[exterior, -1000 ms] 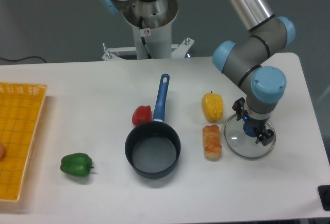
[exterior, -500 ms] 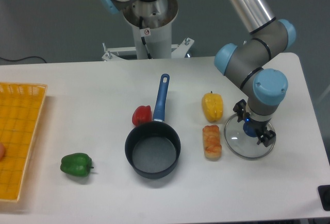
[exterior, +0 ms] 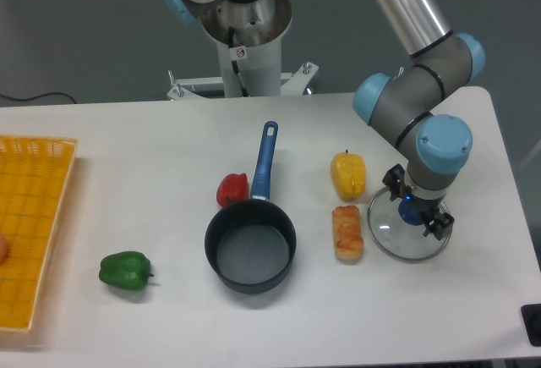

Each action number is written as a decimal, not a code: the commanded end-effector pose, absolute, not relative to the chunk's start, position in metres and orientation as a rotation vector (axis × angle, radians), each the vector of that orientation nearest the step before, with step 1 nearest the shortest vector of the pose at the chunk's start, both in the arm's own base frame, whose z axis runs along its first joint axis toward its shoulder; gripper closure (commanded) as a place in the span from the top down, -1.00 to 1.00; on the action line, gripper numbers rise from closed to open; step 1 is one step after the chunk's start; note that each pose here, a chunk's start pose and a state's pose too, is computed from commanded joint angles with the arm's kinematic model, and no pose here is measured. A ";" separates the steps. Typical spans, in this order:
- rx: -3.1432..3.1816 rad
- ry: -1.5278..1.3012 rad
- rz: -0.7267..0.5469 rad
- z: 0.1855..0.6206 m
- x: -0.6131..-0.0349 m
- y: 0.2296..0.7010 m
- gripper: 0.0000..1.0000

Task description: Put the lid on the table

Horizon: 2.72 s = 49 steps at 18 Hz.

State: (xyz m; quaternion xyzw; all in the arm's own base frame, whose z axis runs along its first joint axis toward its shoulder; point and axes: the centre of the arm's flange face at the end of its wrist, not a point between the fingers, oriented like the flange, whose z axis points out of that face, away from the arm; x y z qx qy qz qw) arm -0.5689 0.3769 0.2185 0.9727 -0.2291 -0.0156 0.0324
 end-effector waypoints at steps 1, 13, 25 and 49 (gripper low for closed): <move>2.994 -0.705 -0.046 0.218 -0.568 0.377 0.86; 2.923 -0.698 -0.014 0.205 -0.563 0.369 0.74; 2.944 -0.615 -0.030 0.209 -0.557 0.380 0.31; 3.019 -0.621 -0.129 0.252 -0.555 0.393 0.20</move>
